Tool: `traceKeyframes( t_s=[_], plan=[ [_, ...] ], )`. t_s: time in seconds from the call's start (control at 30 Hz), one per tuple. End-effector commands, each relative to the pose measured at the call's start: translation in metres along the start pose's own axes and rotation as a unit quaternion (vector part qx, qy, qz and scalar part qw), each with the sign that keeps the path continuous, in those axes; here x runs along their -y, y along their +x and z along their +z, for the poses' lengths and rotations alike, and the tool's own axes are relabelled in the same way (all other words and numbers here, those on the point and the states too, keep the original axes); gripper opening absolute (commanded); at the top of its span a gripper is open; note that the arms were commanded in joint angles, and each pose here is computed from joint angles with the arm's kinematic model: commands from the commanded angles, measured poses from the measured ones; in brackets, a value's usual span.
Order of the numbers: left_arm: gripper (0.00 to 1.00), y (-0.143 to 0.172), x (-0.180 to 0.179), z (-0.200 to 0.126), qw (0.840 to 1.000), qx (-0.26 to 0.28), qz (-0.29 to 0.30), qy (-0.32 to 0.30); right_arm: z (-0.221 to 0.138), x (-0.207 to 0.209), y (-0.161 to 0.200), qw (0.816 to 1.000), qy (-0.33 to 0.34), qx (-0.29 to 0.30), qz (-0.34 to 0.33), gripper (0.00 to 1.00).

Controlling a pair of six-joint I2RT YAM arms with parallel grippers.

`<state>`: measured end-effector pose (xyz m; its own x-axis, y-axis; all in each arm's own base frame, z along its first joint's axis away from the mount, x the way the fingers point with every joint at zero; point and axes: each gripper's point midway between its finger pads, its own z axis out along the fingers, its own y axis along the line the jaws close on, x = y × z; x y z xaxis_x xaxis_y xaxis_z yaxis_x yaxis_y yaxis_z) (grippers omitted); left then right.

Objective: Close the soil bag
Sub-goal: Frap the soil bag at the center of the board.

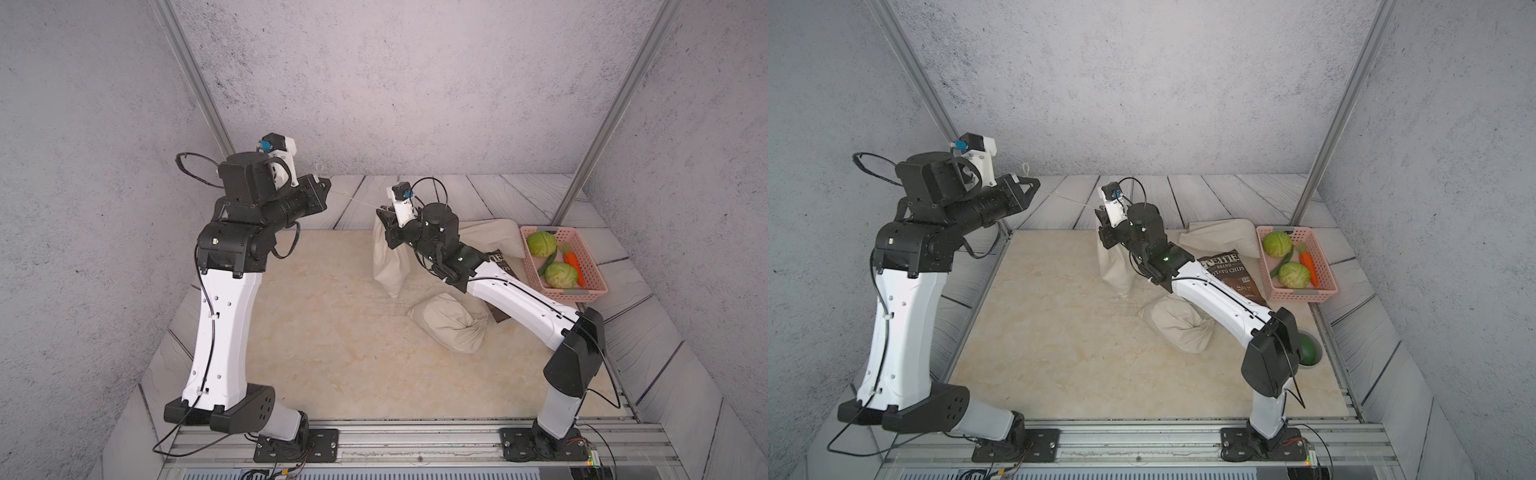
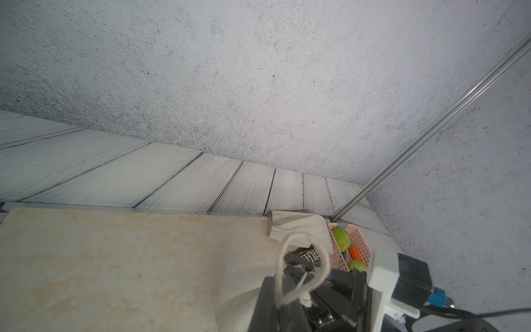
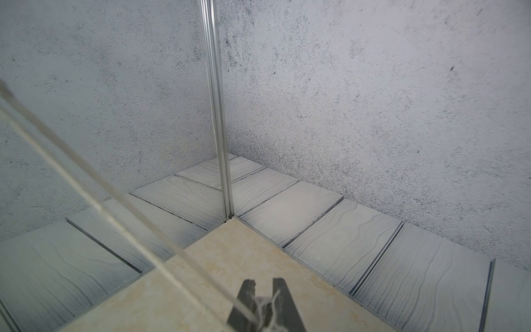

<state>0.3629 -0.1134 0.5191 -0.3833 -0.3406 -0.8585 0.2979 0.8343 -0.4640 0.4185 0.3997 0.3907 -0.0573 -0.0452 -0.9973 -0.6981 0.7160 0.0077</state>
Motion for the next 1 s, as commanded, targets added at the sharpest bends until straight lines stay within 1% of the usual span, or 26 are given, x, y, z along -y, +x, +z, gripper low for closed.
traceKeyframes(
  t_s=[0.0, 0.13, 0.27, 0.37, 0.43, 0.47, 0.57, 0.63, 0.7, 0.8, 0.87, 0.97],
  plan=[
    [0.00, -0.091, 0.001, -0.086, 0.972, 0.224, 0.045, -0.050, -0.028, 0.128, 0.196, 0.944, 0.168, -0.278, 0.064, 0.15],
    [0.00, -0.061, -0.023, -0.065, 0.979, 0.193, 0.026, -0.068, -0.053, 0.132, 0.252, 0.922, 0.177, -0.329, 0.097, 0.14],
    [0.00, -0.043, -0.044, -0.047, 0.981, 0.174, 0.013, -0.089, -0.074, 0.136, 0.279, 0.907, 0.191, -0.360, 0.105, 0.14],
    [0.00, -0.049, -0.044, -0.046, 0.980, 0.179, 0.013, -0.088, -0.082, 0.145, 0.280, 0.902, 0.200, -0.368, 0.106, 0.14],
    [0.00, -0.061, -0.039, -0.052, 0.978, 0.190, 0.021, -0.087, -0.083, 0.151, 0.270, 0.903, 0.202, -0.364, 0.107, 0.14],
    [0.00, -0.071, -0.036, -0.059, 0.975, 0.200, 0.029, -0.090, -0.080, 0.155, 0.254, 0.908, 0.200, -0.354, 0.101, 0.14],
    [0.00, -0.093, -0.027, -0.080, 0.968, 0.228, 0.043, -0.098, -0.081, 0.159, 0.226, 0.914, 0.202, -0.345, 0.076, 0.14],
    [0.00, -0.104, -0.022, -0.092, 0.963, 0.244, 0.052, -0.101, -0.082, 0.163, 0.218, 0.914, 0.208, -0.342, 0.063, 0.15],
    [0.00, -0.109, -0.016, -0.098, 0.962, 0.249, 0.059, -0.095, -0.084, 0.165, 0.221, 0.910, 0.213, -0.351, 0.058, 0.15],
    [0.00, -0.100, -0.013, -0.091, 0.969, 0.228, 0.061, -0.078, -0.089, 0.162, 0.239, 0.903, 0.209, -0.370, 0.064, 0.15],
    [0.00, -0.085, -0.015, -0.077, 0.976, 0.202, 0.050, -0.063, -0.092, 0.158, 0.252, 0.900, 0.201, -0.381, 0.070, 0.15],
    [0.00, -0.056, -0.010, -0.056, 0.987, 0.159, 0.031, -0.013, -0.096, 0.147, 0.268, 0.900, 0.175, -0.391, 0.079, 0.16]
  ],
)
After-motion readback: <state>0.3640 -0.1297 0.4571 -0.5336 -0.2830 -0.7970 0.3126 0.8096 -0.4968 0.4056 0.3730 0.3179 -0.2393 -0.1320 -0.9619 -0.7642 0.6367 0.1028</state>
